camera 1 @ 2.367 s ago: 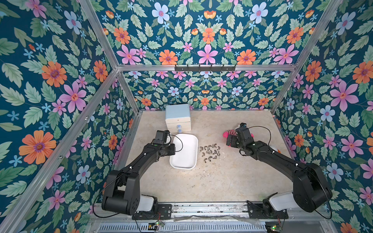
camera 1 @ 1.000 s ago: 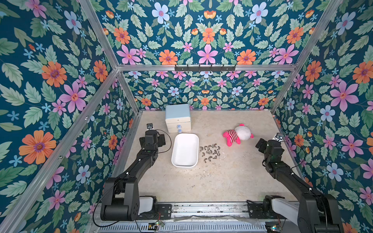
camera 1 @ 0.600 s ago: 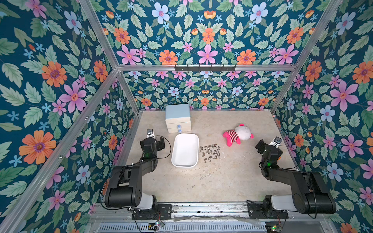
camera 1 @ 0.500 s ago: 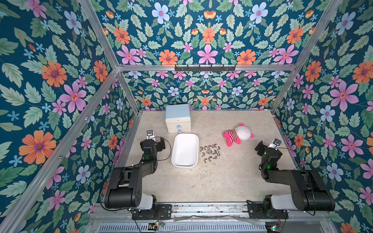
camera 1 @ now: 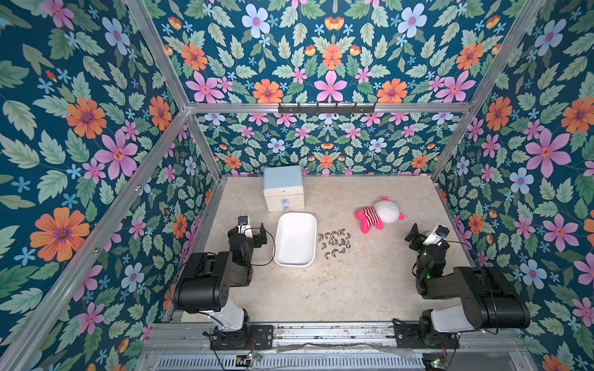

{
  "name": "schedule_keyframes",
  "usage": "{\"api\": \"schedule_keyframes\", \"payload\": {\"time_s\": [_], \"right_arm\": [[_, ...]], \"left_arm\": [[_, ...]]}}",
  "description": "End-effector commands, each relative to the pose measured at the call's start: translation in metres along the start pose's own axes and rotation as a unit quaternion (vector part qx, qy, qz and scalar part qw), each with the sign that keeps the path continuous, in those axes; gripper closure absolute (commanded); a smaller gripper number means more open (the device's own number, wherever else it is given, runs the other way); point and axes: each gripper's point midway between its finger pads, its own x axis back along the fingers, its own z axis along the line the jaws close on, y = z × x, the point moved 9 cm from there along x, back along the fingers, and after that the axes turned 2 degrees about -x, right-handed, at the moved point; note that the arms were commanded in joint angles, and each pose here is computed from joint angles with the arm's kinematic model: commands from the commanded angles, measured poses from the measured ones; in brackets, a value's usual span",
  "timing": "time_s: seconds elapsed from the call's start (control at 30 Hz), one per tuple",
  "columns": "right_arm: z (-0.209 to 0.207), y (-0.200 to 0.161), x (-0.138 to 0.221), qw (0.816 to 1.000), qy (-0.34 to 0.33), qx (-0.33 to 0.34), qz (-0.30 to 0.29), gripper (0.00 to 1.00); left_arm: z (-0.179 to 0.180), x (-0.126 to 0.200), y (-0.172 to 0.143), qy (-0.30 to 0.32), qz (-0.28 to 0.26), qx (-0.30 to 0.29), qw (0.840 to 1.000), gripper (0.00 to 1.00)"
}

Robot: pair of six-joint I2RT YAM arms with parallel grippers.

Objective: Take out the wing nut from the storage box
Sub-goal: Reset both arms

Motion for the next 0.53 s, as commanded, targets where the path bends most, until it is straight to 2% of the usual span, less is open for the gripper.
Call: {"api": "schedule_keyframes", "payload": {"time_s": [0.0,0.5], "right_arm": [[0.002,0.0071,0.0002,1.0,0.008,-0.005,-0.023,0.01],[0.0022,0.007,0.0002,1.0,0.008,-0.005,-0.022,0.01]], "left_arm": [[0.004,-0.002,0.0062,0.021,-0.013,0.006,1.0,0.0],[0.004,-0.0029,0.0063,0.018,-0.012,0.006,1.0,0.0]]}}
